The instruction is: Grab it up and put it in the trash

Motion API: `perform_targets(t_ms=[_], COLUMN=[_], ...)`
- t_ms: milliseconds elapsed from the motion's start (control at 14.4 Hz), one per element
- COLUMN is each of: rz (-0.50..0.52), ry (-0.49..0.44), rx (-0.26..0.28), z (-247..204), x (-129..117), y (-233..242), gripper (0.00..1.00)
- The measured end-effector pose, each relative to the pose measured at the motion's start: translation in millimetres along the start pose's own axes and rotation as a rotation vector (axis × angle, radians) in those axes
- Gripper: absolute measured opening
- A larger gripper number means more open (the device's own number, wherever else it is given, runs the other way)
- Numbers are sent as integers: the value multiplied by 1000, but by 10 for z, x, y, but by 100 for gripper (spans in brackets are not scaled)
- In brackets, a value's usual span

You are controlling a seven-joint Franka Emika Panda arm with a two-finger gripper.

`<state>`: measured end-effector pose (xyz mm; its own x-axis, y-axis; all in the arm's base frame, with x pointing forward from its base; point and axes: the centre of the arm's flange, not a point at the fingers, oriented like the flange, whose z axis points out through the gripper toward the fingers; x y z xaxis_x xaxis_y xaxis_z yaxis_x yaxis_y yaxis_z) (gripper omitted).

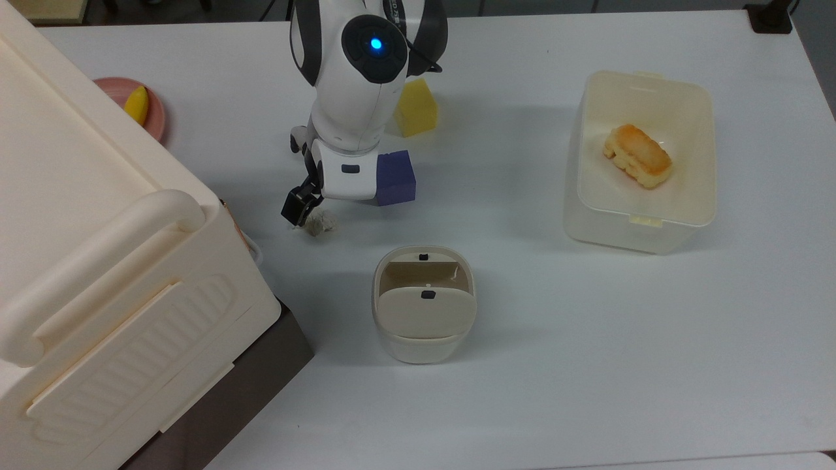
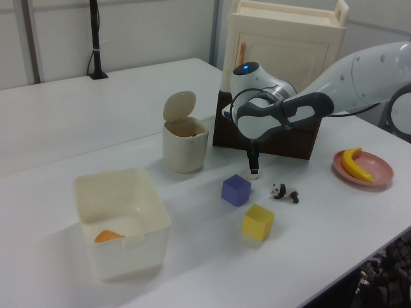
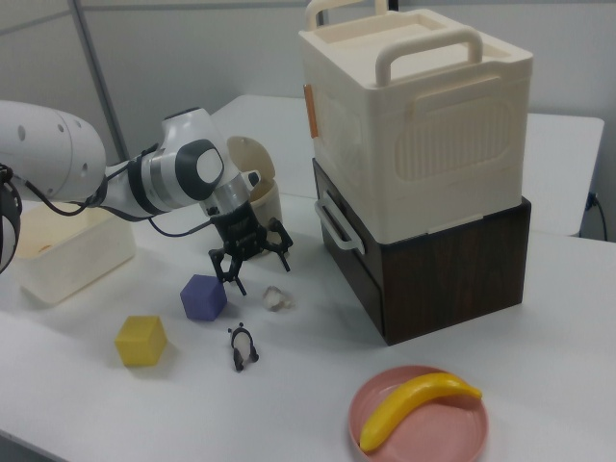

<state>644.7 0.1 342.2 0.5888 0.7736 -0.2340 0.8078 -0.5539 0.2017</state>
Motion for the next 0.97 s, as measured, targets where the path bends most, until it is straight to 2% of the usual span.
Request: perform_targets(t_ms=[974], rz=[-23], ry=[3], rx=[34], z=[392], x=[37], y=[-11], gripper=[100])
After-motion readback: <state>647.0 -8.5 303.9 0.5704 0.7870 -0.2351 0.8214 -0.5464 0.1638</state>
